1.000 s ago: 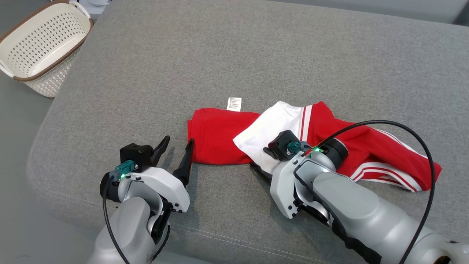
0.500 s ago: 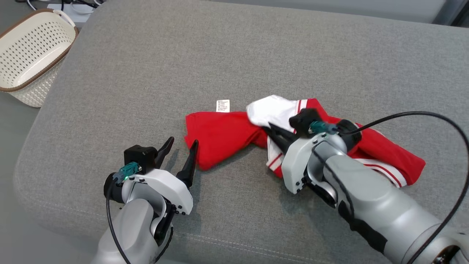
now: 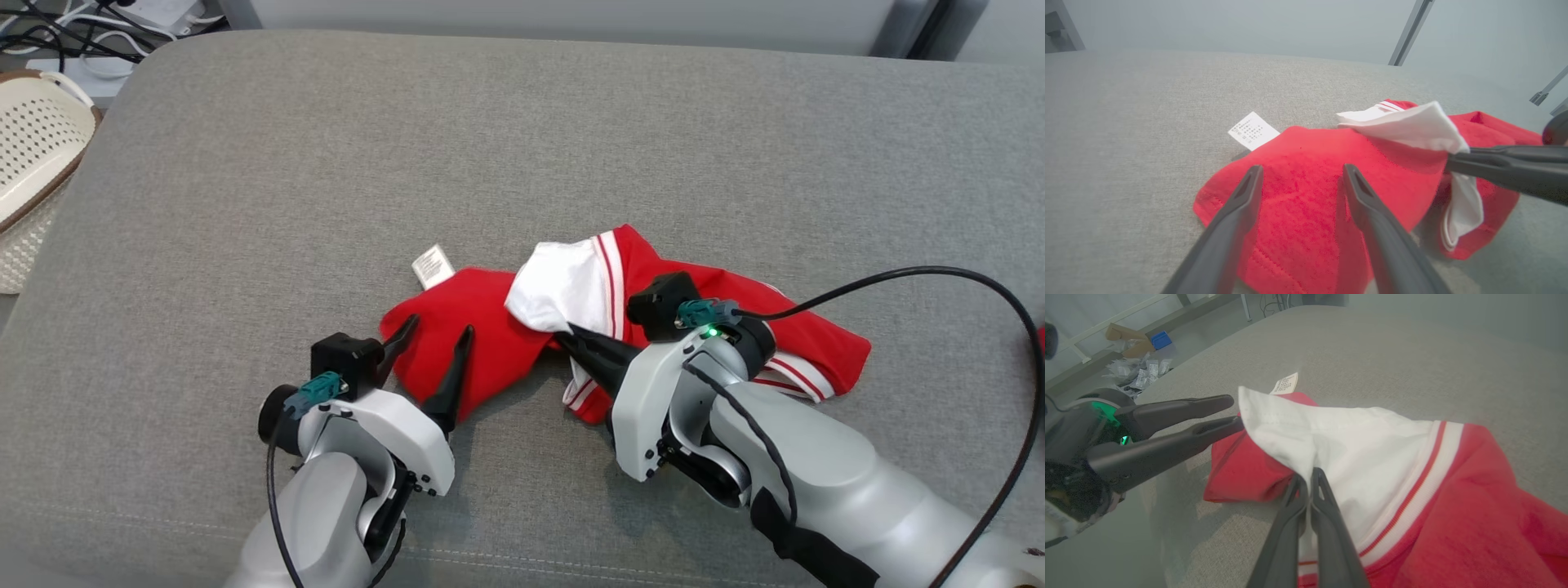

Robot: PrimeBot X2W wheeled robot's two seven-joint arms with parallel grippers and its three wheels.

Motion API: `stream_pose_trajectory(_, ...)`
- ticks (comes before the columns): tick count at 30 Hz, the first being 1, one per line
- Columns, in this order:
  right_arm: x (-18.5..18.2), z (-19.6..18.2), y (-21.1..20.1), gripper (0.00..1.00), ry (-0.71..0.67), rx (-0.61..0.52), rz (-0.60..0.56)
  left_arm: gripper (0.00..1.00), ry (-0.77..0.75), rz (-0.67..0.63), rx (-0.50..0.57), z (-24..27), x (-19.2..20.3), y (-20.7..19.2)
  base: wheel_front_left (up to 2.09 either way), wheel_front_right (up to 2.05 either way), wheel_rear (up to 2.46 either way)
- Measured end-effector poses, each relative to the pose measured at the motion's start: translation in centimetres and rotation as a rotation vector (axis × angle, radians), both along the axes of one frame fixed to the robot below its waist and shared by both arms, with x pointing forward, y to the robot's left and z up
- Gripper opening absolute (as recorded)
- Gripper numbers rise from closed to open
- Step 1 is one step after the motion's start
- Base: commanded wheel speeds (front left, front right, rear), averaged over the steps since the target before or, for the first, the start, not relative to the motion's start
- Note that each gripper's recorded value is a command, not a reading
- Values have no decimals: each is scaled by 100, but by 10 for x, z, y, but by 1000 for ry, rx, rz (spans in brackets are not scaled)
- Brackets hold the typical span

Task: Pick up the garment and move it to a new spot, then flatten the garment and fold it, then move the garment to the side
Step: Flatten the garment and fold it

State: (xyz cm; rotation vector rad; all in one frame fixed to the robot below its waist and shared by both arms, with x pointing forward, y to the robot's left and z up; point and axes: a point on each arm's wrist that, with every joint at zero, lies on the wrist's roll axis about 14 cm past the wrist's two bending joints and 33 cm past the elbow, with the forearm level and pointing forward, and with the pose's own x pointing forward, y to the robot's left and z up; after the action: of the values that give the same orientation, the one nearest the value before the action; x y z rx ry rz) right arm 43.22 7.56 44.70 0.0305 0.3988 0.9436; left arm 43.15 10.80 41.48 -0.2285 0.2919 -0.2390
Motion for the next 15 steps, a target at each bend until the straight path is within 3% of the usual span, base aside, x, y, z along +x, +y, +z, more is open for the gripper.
stream_pose_trajectory(10,-10,-2,-8,1,41,12,-11,100,71,-155,35,-25,-13,-43,0,0,0)
stream_pose_trajectory(12,-9,-2,-12,34,51,20,-23,100,94,-165,43,-32,-17,-44,0,0,0)
stream_pose_trajectory(13,-9,-2,-13,34,55,22,-29,100,103,-166,45,-35,-18,-44,0,0,0)
stream_pose_trajectory(14,-8,-2,-15,46,56,22,-33,100,110,-166,47,-37,-19,-43,0,0,0)
stream_pose_trajectory(15,-8,-3,-17,73,57,21,-36,100,116,-164,46,-38,-19,-43,0,0,0)
